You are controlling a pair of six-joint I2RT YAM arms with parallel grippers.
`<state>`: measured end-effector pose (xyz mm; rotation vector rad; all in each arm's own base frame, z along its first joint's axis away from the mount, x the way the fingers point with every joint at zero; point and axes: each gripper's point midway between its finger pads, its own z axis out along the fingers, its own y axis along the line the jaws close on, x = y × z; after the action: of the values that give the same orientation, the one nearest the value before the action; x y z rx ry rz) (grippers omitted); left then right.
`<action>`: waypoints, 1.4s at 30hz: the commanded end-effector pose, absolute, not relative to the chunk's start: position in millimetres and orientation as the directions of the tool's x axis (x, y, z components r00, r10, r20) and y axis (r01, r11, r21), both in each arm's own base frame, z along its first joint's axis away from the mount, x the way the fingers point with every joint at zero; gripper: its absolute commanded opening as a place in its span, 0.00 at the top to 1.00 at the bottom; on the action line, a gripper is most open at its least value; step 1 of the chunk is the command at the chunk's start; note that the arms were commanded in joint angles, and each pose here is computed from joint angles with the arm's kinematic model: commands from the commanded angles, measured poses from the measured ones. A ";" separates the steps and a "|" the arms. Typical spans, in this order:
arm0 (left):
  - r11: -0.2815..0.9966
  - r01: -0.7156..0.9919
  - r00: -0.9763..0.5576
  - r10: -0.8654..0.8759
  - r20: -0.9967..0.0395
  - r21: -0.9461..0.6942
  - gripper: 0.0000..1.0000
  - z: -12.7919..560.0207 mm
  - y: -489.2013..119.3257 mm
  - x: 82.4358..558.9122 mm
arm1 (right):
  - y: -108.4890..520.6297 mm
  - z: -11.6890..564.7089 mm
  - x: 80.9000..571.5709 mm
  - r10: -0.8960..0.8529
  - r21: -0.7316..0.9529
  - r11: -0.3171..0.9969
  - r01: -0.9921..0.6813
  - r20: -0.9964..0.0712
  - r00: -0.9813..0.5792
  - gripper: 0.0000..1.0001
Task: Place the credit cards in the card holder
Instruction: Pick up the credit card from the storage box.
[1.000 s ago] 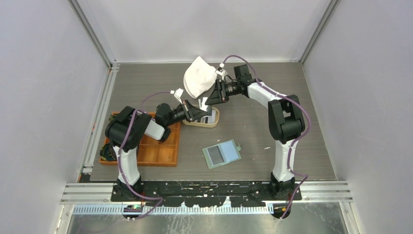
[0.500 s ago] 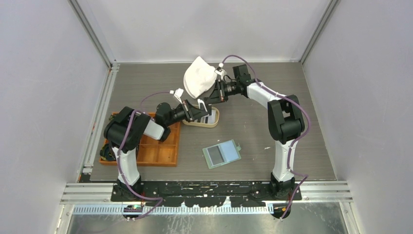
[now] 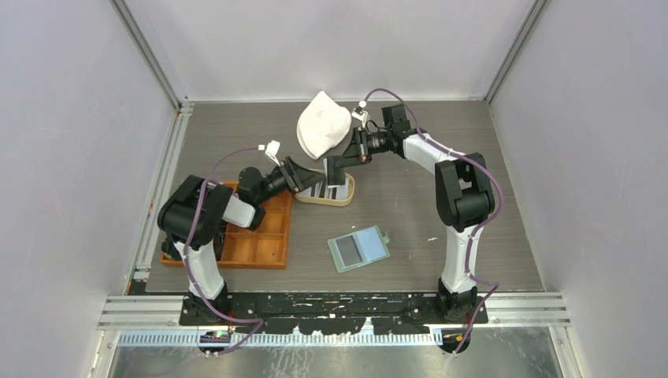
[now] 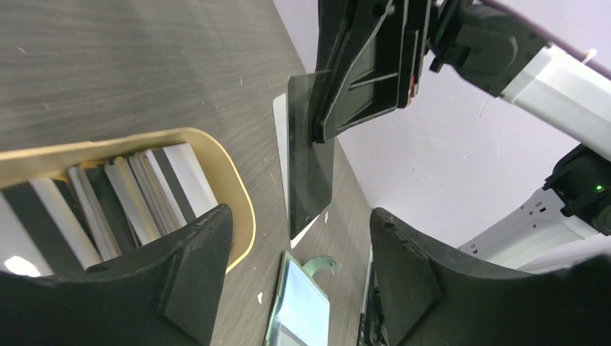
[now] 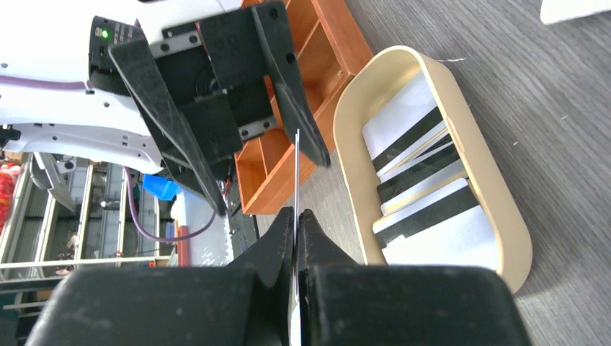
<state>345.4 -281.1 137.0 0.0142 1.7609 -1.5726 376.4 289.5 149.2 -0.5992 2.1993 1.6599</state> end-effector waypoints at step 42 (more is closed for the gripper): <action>0.100 0.564 -0.726 -0.413 -0.549 -0.820 0.89 172.9 -274.2 375.3 | 301.3 184.8 356.0 -0.239 0.754 0.040 -0.656 -0.630 -0.739 0.99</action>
<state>372.5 -274.1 159.0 0.0914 1.7240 -1.7123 358.0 297.0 155.4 -0.8321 2.1020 1.7181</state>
